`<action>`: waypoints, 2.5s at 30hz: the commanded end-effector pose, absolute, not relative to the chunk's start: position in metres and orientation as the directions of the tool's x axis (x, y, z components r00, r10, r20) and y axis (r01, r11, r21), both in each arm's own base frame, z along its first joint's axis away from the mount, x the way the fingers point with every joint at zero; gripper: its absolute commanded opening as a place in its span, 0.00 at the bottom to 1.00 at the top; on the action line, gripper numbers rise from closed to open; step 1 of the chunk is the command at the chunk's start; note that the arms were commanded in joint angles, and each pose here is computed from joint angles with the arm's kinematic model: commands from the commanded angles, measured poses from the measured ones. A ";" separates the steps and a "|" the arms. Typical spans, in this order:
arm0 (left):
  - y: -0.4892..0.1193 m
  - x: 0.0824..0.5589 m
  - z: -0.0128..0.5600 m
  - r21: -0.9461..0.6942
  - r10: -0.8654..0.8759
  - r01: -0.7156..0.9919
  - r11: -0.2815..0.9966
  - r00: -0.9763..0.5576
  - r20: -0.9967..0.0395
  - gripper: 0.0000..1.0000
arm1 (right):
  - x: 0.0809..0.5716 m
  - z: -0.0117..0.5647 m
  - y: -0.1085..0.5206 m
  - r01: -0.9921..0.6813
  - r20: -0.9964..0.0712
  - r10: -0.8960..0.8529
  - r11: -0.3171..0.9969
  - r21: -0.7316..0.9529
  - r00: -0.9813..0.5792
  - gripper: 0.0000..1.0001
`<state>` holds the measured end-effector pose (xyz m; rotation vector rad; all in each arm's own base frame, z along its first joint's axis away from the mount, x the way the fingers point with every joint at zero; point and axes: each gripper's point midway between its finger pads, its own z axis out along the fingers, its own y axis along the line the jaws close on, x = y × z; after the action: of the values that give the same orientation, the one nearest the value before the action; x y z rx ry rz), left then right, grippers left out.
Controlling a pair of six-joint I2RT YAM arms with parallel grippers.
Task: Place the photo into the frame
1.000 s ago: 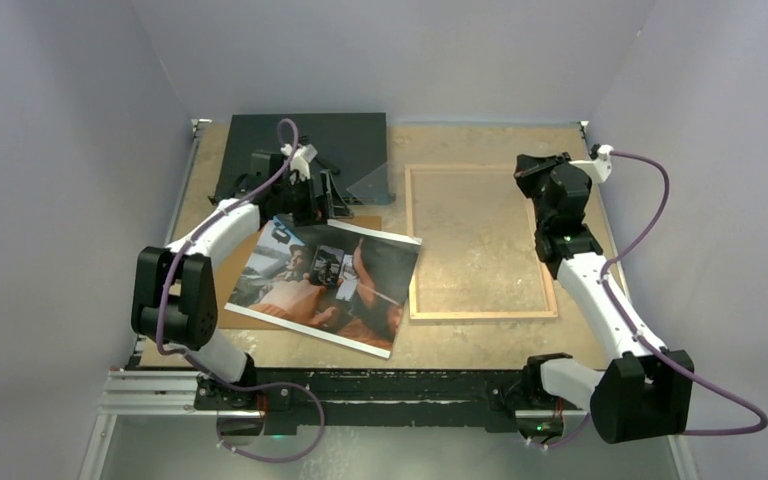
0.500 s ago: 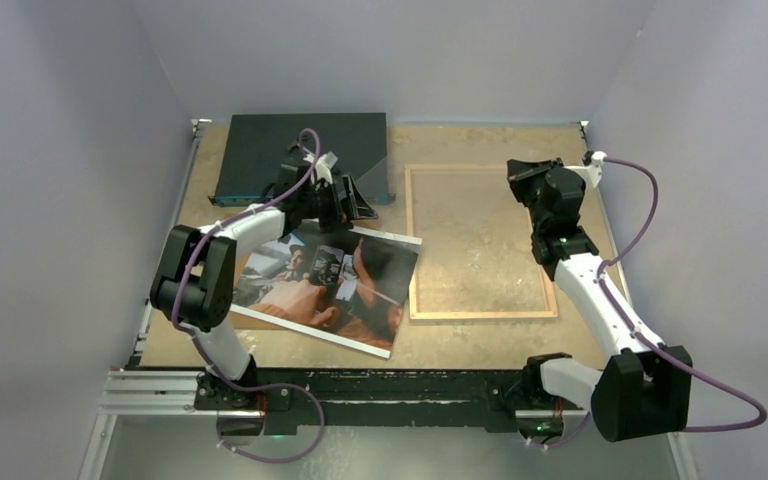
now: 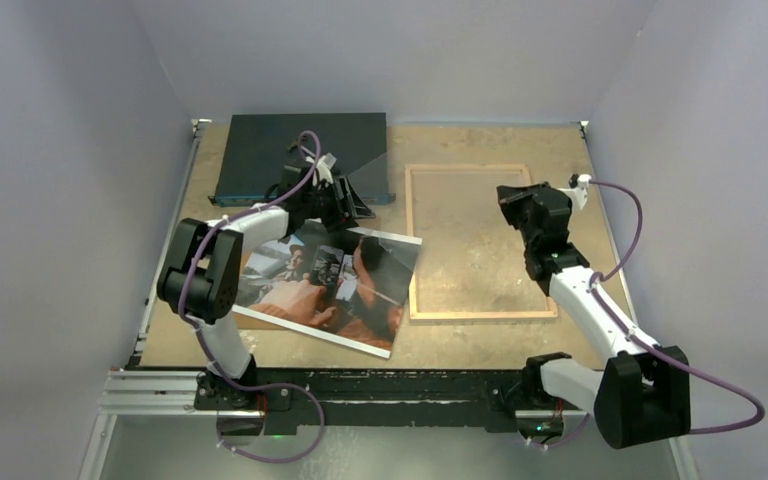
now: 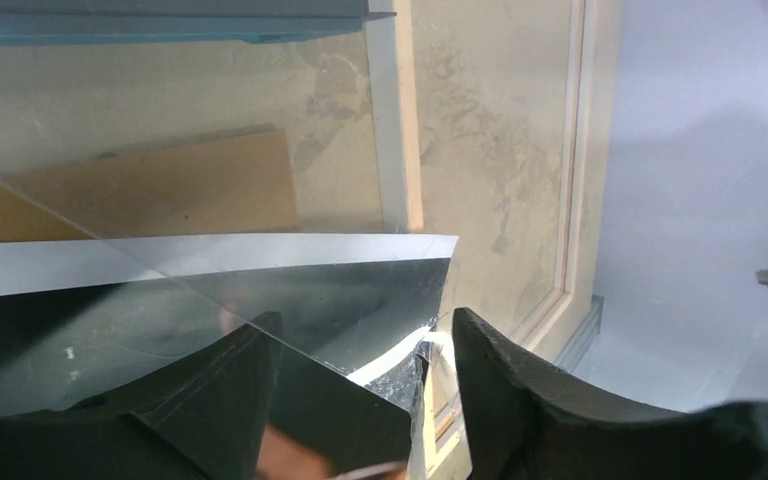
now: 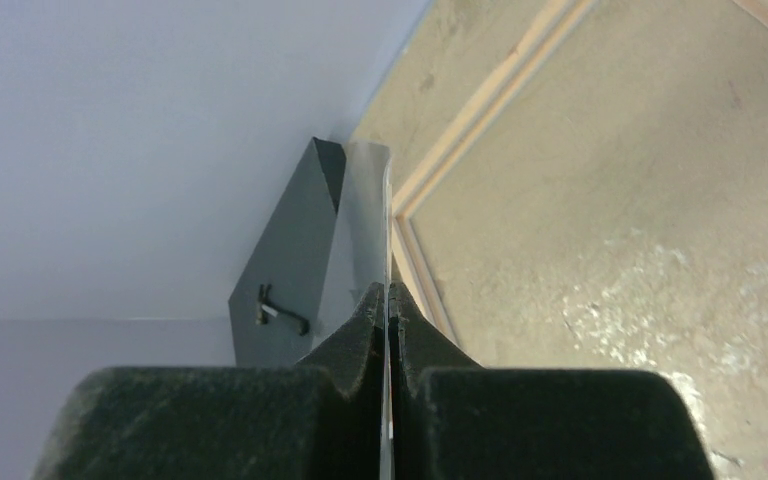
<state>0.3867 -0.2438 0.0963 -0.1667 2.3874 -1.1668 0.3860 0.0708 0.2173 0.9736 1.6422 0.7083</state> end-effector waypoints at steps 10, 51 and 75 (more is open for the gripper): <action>-0.211 0.421 0.117 -0.757 -0.374 0.125 0.642 -0.811 -0.450 0.38 | 0.332 0.146 0.092 0.306 -0.443 0.848 0.521 0.797 -0.292 0.02; -0.165 0.451 0.086 -0.498 -0.122 0.235 0.835 -0.803 -0.583 0.00 | 0.430 0.146 0.151 -0.364 -0.746 0.151 0.799 0.478 -0.649 0.97; -0.164 0.451 0.089 -0.490 -0.118 0.239 0.838 -0.797 -0.592 0.00 | 0.436 0.081 0.178 -0.393 -0.567 0.183 0.553 0.734 -0.803 0.84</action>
<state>0.4405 -0.1714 0.0747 0.0645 2.4302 -0.7944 0.4374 0.1664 0.0645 -0.1141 2.2670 1.1399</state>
